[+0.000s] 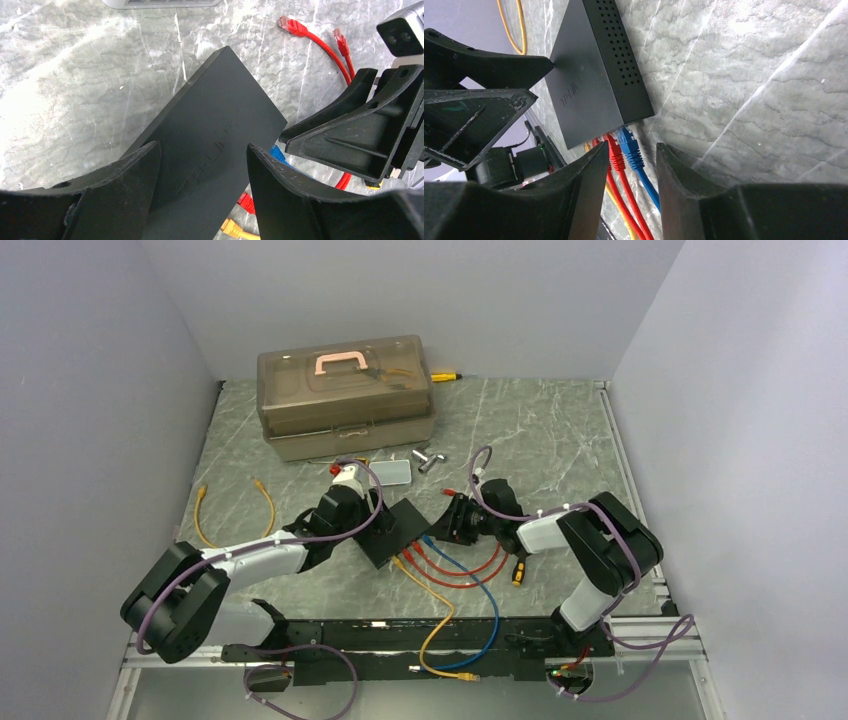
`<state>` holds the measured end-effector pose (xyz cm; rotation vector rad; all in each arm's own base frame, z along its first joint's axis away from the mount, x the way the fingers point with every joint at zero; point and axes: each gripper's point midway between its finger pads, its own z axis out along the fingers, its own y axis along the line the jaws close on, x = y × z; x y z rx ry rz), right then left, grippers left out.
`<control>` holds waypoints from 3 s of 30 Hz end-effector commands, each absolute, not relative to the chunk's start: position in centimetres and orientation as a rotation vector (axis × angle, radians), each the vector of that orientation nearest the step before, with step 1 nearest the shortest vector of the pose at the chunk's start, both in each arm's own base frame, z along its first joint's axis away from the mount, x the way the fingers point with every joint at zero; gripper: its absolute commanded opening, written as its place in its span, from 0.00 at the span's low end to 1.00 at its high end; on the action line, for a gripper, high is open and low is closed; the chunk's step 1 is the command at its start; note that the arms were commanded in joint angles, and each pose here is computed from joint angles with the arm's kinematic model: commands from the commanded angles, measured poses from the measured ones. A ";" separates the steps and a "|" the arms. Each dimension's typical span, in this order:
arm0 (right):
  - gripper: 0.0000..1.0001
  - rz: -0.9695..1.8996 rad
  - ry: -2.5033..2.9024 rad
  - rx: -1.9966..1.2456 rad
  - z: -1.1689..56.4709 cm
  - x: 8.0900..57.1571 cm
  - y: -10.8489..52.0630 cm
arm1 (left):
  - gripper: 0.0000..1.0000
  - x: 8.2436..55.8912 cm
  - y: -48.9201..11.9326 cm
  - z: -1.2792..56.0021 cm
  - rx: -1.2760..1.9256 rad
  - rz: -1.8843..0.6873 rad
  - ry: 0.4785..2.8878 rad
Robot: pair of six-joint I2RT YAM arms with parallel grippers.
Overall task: Pull the plug from the switch port
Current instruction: Pull the connector from the switch port.
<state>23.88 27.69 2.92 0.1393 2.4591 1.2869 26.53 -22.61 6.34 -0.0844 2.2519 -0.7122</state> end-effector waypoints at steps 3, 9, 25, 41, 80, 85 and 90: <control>0.42 1.314 2.467 0.149 3.3 24.3 28.9 | 0.69 27.0 -22.7 5.8 -0.125 -0.722 2.243; 0.40 1.337 2.493 0.150 2.8 24.2 29.3 | 0.67 26.5 -22.8 4.7 -0.127 -0.737 2.264; 0.29 1.298 2.555 0.123 1.8 24.0 29.2 | 0.65 25.9 -22.8 3.4 -0.130 -0.747 2.284; 0.34 1.245 2.586 0.023 1.5 23.2 28.6 | 0.64 25.7 -23.0 3.2 -0.128 -0.746 2.286; 0.00 1.318 2.637 0.158 -0.5 23.6 29.3 | 0.63 24.7 -24.3 2.5 -0.077 -0.748 2.305; 0.00 1.324 2.636 0.125 -0.6 23.4 29.4 | 0.63 24.6 -24.6 2.6 -0.069 -0.757 2.303; 0.00 1.314 2.628 0.098 -0.6 23.5 29.3 | 0.68 25.0 -24.7 4.2 -0.057 -0.772 2.253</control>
